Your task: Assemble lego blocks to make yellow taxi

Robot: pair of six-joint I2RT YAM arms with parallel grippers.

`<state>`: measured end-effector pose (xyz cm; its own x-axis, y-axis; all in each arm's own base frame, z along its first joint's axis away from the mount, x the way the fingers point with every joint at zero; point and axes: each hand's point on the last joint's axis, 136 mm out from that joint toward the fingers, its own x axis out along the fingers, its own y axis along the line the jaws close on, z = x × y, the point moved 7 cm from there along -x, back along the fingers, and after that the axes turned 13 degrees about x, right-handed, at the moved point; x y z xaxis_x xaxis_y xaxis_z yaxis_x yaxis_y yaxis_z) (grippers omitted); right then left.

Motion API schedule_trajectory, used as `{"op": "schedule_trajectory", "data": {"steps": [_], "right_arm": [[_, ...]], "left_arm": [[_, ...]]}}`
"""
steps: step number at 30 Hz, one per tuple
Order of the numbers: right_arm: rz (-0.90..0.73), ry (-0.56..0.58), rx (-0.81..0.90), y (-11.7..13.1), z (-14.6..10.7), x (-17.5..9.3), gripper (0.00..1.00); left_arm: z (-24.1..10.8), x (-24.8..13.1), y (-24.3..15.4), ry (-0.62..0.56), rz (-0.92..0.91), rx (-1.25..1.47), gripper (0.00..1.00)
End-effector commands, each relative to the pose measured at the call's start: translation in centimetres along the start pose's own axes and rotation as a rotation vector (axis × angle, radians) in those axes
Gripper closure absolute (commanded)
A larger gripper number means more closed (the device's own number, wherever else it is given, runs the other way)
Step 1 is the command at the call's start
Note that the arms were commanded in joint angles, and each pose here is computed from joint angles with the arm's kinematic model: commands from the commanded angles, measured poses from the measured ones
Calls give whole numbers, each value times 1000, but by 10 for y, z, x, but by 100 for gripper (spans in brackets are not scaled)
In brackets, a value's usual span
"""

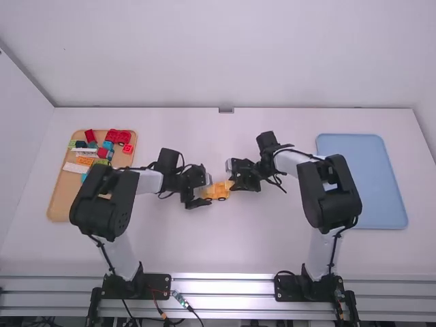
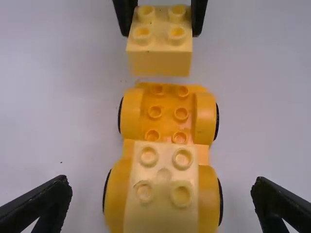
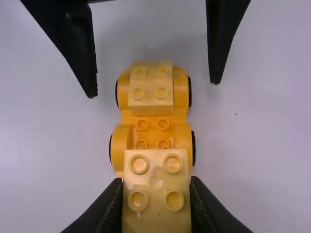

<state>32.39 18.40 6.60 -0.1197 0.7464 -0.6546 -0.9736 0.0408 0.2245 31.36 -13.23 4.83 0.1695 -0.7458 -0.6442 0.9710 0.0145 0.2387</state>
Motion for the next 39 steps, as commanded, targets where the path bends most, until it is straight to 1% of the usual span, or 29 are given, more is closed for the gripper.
{"op": "schedule_trajectory", "data": {"steps": [1,6,11,17,19,20,22,24,32,34,39], "right_arm": [[-13,-11,-23,0,13,-4,79],[-13,-12,-12,0,11,-6,80],[-10,-7,-5,1,10,-6,79],[0,-8,-13,3,12,-3,80],[4,-8,-16,4,13,-2,80],[3,-10,-14,4,13,-3,81],[5,-13,-15,4,14,-3,81],[12,-18,-17,5,15,-2,82],[19,-12,-37,8,19,4,83],[17,-17,-50,8,21,6,85],[-65,-9,-9,0,21,18,86]], "left_arm": [[-1,8,-4,35,-20,17,7],[-8,9,-2,123,10,-29,9],[-8,8,-1,122,11,-30,18],[-8,9,-2,120,9,-28,23],[-8,9,-1,121,10,-28,26],[-9,7,-1,122,14,-31,29],[-9,7,0,122,16,-30,30],[-7,9,0,119,15,-23,37],[-7,9,0,114,19,-18,38],[-7,9,0,114,18,-18,39],[-7,9,0,114,18,-18,40]]}}
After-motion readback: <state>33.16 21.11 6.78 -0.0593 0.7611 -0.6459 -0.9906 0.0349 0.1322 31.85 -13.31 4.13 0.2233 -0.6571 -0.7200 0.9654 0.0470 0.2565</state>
